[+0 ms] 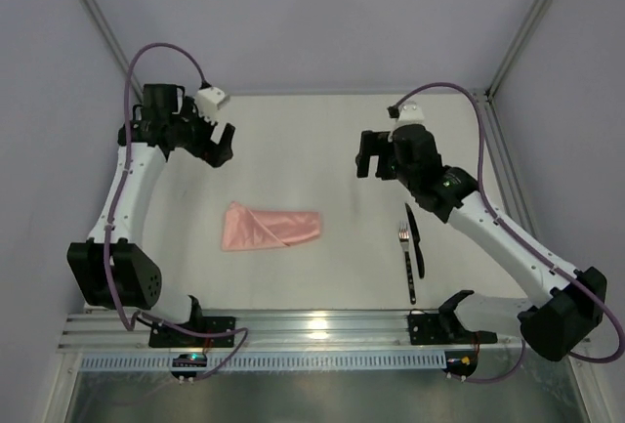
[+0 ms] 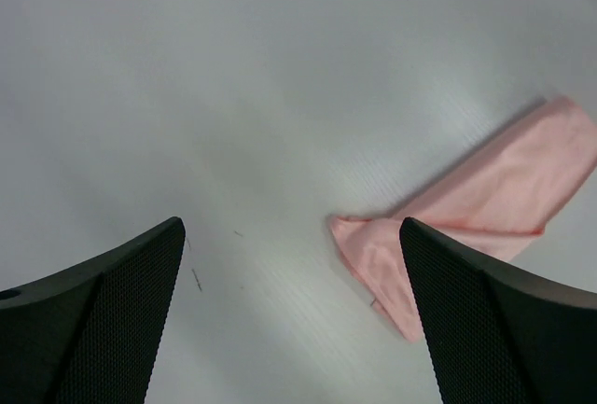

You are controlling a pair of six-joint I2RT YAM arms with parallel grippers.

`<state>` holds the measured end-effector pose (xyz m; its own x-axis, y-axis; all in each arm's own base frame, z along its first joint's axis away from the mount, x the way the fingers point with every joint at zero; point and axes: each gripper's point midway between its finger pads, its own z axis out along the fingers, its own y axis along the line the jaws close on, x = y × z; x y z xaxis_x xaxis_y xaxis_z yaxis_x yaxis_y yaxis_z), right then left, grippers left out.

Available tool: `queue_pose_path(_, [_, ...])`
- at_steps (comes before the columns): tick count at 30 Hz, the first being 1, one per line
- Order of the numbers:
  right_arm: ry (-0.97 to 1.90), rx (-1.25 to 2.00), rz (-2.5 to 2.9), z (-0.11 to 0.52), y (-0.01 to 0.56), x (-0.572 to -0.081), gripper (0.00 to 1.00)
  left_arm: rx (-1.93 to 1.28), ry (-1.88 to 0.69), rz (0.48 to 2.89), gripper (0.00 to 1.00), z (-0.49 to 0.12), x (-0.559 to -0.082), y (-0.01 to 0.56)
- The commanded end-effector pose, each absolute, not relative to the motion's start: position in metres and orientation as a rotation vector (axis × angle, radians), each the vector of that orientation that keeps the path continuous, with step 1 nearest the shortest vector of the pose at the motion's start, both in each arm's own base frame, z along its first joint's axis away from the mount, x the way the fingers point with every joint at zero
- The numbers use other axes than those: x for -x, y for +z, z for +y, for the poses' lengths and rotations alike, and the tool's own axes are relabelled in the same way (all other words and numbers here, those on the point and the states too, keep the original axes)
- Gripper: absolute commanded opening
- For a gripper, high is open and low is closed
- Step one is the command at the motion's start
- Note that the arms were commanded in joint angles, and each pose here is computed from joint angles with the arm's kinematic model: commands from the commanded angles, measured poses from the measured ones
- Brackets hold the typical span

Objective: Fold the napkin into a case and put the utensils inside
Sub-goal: Pick up the fork from the corner of the board.

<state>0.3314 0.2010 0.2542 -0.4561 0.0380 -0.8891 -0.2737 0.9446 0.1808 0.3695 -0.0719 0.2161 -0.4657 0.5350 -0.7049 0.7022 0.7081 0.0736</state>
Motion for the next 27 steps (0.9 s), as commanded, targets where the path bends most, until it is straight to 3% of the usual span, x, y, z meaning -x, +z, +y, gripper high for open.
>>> queue_pose_path(1, [0.185, 0.027, 2.268, 0.154, 0.195, -0.298, 0.99, -0.469, -0.287, 2.142, 0.99, -0.048, -0.405, 0.261])
queue_pose_path(6, [0.291, -0.022, 2.347, 0.148, 0.158, -0.256, 0.96, -0.296, -0.521, 2.096, 0.98, -0.043, -0.406, 0.259])
queue_pose_path(7, [0.265, -0.046, 2.394, 0.14, 0.144, -0.244, 0.73, -0.341, -0.477, 2.124, 0.94, -0.04, -0.402, 0.244])
queue_pose_path(8, [0.245, -0.084, 2.415, 0.134, 0.14, -0.237, 0.61, -0.34, -0.427, 2.178, 0.89, -0.034, -0.397, 0.23])
queue_pose_path(10, [0.122, -0.209, 2.55, 0.113, 0.114, -0.211, 0.45, -0.402, -0.291, 2.286, 0.84, -0.024, -0.385, 0.196])
queue_pose_path(11, [0.063, -0.24, 2.615, 0.107, 0.101, -0.202, 0.33, -0.423, -0.278, 2.344, 0.75, -0.022, -0.374, 0.181])
queue_pose_path(12, [0.049, -0.283, 2.672, 0.107, 0.09, -0.191, 0.3, -0.432, -0.241, 2.398, 0.71, -0.017, -0.368, 0.165])
queue_pose_path(14, [-0.019, -0.303, 2.776, 0.101, 0.065, -0.171, 0.31, -0.468, -0.213, 2.497, 0.59, -0.01, -0.35, 0.136])
queue_pose_path(16, [-0.101, -0.365, 2.805, 0.092, 0.053, -0.163, 0.37, -0.476, -0.202, 2.555, 0.57, -0.006, -0.337, 0.117])
queue_pose_path(17, [-0.147, -0.386, 2.811, 0.087, 0.048, -0.161, 0.44, -0.486, -0.203, 2.559, 0.57, -0.006, -0.334, 0.113])
queue_pose_path(20, [-0.192, -0.428, 2.806, 0.082, 0.042, -0.159, 0.51, -0.505, -0.206, 2.539, 0.6, -0.008, -0.326, 0.111])
queue_pose_path(27, [-0.151, -0.461, 2.853, 0.089, 0.009, -0.158, 0.54, -0.542, -0.236, 2.519, 0.62, -0.013, -0.321, 0.115])
